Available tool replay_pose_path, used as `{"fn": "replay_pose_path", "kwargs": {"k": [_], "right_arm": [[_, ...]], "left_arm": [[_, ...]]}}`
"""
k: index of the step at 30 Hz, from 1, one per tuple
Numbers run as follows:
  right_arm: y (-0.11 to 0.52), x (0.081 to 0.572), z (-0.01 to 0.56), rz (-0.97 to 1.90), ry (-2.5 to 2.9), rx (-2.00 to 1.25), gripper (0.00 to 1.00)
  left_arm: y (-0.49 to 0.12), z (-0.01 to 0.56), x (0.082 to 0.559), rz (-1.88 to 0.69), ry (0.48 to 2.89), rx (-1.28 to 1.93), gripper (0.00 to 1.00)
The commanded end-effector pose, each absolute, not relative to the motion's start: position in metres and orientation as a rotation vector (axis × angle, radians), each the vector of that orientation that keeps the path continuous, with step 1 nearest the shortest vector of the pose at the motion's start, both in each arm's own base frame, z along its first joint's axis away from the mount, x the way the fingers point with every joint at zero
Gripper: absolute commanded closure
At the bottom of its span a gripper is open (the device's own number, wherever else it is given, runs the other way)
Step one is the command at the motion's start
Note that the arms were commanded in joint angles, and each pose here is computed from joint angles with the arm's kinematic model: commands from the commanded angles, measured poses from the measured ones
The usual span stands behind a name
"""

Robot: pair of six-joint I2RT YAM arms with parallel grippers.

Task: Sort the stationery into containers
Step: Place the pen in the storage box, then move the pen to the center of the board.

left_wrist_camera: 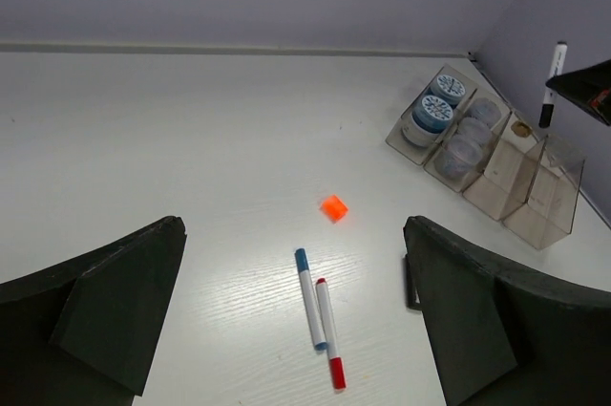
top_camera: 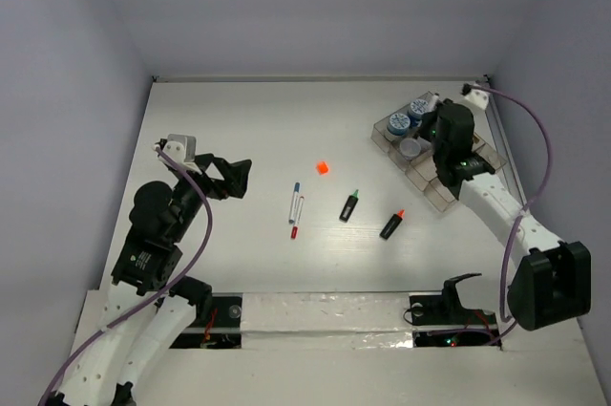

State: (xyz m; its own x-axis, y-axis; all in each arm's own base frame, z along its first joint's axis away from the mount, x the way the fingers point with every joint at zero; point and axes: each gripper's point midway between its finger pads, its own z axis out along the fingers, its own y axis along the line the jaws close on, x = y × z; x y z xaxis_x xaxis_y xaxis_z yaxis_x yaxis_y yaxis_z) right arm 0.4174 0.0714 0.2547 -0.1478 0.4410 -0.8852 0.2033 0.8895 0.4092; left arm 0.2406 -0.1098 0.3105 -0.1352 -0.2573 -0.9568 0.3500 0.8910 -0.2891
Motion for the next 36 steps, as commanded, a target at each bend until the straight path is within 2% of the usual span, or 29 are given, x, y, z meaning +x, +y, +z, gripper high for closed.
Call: {"fn": "replay_pose_path", "kwargs": {"k": [1, 8, 14, 17, 21, 24, 26, 30, 32, 35, 36], "right_arm": [[0.024, 0.406, 0.228, 0.169, 1.717, 0.646, 1.00], [-0.039, 0.396, 0.188, 0.074, 1.726, 0.815, 1.00], [-0.045, 0.402, 0.157, 0.084, 1.767, 0.871, 1.00], [-0.046, 0.404, 0.151, 0.081, 1.766, 0.884, 0.92], [-0.050, 0.404, 0.147, 0.070, 1.769, 0.887, 0.61], [-0.049, 0.405, 0.153, 0.071, 1.762, 0.868, 0.41], [-0.046, 0.407, 0.159, 0.084, 1.766, 0.834, 0.37], [-0.011, 0.413, 0.179, 0.246, 1.817, 0.659, 0.31], [0.053, 0.411, 0.188, 0.374, 1.906, 0.463, 0.30], [0.120, 0.393, 0.174, 0.388, 2.049, 0.244, 0.29], [0.165, 0.379, 0.174, 0.451, 2.081, 0.119, 0.29]], "left_arm": [[-0.118, 0.317, 0.240, -0.548, 1.591, 0.112, 0.01], [-0.120, 0.315, 0.241, -0.552, 1.602, 0.119, 0.01], [-0.121, 0.313, 0.243, -0.551, 1.610, 0.122, 0.01], [-0.120, 0.313, 0.243, -0.549, 1.611, 0.120, 0.01], [-0.120, 0.312, 0.244, -0.546, 1.614, 0.118, 0.01], [-0.120, 0.311, 0.244, -0.546, 1.617, 0.118, 0.01], [-0.120, 0.310, 0.245, -0.545, 1.621, 0.118, 0.01], [-0.121, 0.311, 0.245, -0.546, 1.621, 0.120, 0.01], [-0.121, 0.311, 0.246, -0.547, 1.622, 0.121, 0.01], [-0.121, 0.308, 0.247, -0.541, 1.631, 0.117, 0.01], [-0.120, 0.308, 0.247, -0.537, 1.633, 0.113, 0.01]]}}
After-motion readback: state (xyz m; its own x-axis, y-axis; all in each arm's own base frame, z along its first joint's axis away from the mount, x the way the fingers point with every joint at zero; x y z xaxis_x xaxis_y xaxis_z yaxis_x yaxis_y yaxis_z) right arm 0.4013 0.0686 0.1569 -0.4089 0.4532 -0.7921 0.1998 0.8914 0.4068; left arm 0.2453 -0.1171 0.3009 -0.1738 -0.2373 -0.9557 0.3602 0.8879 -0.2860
